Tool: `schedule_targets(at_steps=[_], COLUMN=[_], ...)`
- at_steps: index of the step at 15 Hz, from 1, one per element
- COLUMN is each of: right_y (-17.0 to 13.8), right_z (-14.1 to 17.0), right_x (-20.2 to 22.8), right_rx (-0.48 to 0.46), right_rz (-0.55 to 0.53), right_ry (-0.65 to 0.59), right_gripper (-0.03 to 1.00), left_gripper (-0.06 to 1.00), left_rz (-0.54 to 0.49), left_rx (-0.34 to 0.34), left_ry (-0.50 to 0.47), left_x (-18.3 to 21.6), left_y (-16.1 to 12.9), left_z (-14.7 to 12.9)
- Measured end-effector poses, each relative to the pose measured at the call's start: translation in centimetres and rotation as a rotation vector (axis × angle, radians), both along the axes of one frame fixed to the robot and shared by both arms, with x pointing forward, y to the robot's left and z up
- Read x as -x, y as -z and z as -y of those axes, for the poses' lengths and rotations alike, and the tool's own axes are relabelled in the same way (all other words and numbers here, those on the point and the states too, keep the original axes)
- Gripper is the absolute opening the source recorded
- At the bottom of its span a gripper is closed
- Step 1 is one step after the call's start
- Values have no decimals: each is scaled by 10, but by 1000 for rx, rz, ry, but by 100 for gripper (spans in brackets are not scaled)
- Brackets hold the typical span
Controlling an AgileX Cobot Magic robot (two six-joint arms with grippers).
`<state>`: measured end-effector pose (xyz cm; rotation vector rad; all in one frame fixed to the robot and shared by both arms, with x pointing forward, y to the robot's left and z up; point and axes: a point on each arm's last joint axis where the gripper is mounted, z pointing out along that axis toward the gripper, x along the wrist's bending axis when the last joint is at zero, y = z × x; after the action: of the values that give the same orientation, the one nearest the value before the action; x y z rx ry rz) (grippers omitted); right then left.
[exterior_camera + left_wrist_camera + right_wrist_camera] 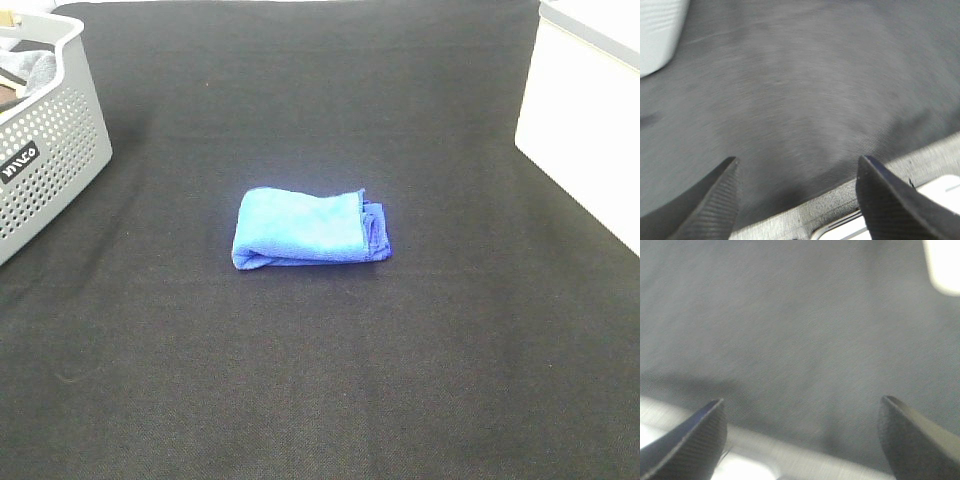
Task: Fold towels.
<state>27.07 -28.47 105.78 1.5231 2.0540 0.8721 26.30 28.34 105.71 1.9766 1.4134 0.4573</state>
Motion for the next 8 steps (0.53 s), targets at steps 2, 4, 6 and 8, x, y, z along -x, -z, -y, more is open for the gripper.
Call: schedule_targets(at_steps=[2, 4, 6, 8], right_y=[6, 5, 5, 5], right_z=[2, 3, 3, 3], right_x=[8, 11, 11, 11], right_rx=[-18, -25, -26, -26], right_rz=[83, 116, 123, 124], right_ry=[3, 3, 3, 2], right_gripper=[78, 78, 78, 78], left_gripper=[63, 63, 63, 63], left_rz=[59, 81, 91, 95], left_rx=[12, 22, 21, 26], left_ry=[75, 108, 114, 114], left_x=[-1, -4, -4, -5], left_y=[1, 6, 6, 6], left_z=[5, 8, 9, 9])
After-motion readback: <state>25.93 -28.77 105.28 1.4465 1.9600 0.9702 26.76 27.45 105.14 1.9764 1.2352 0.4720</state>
